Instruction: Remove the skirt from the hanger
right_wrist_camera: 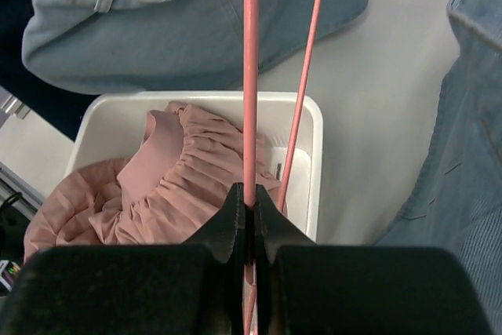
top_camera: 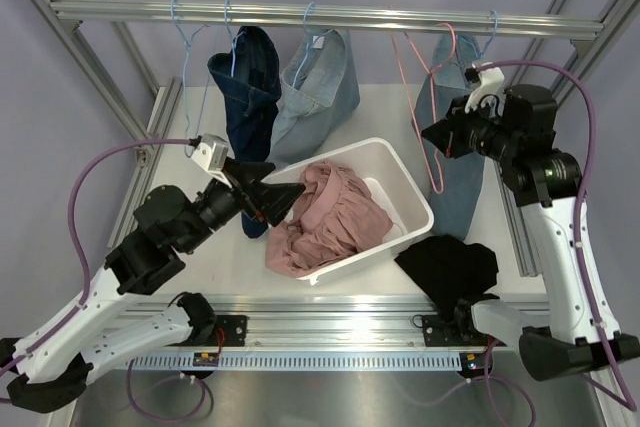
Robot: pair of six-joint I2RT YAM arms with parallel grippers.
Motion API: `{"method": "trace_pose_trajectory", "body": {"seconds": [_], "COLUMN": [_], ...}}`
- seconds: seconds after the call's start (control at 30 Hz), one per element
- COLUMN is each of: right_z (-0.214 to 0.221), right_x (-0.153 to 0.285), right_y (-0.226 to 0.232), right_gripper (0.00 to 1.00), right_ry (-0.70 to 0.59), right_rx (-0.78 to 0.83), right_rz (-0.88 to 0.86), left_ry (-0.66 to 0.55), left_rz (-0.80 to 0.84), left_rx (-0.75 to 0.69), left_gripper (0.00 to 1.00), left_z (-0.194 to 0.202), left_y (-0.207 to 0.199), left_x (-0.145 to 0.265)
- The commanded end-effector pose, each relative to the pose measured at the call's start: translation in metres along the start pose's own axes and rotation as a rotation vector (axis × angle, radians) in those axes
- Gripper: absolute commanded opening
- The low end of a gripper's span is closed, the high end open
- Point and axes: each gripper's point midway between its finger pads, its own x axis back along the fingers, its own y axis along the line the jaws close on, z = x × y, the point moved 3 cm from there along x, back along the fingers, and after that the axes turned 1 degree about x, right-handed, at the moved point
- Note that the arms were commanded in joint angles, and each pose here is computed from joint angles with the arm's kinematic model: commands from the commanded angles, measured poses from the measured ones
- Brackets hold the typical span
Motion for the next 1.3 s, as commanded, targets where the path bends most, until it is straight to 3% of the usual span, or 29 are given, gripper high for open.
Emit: {"method": "trace_pose_trajectory", "body": {"seconds": [0.0,0.4,0.8,1.03,1.17,1.2,1.27], "right_z": [-0.025,-0.052,-0.026,-0.022,-0.029,-0.030,-0.035], "right_x": [-0.005,-0.050,-0.063,-0.060,-0.044,-0.040,-0.022], "right_y": [-0.005,-0.029,-0.042,-0.043,-0.035,-0.033,-0.026], "right_gripper": [0.00,0.00,0.05,0.19,0.51,0.64,0.73], "right_ry": [-0.034,0.027,0.098,0.102,0.069,0.062,0.028], "right_rx": [-0.060,-0.228,-0.254,-0.239,-0.179,-0.150,-0.104], "right_rz": [0.036,0.085,0.124,0.118,0.101,0.100,0.102], "left_ry": [0.048,0.160,0.178,0.205,0.230,0.233,0.241], "left_rz": [0.006,0.064,0.099,0.134,0.141,0.140,0.144], "left_rx": [-0.060,-0.069,-0.063,-0.079,-0.083,-0.086,-0.088], "left_gripper": [0.99,0.99,0.99,0.99,0.99,0.99,0.99], "left_z": [0.025,0.071,0.081,0.087,0.094,0.095,0.098], "left_y": [0.009,0.013,0.009,-0.002,-0.005,-0.005,-0.005], "left_x": [0.015,0.031,0.029,0.025,0.023,0.023,0.022]}}
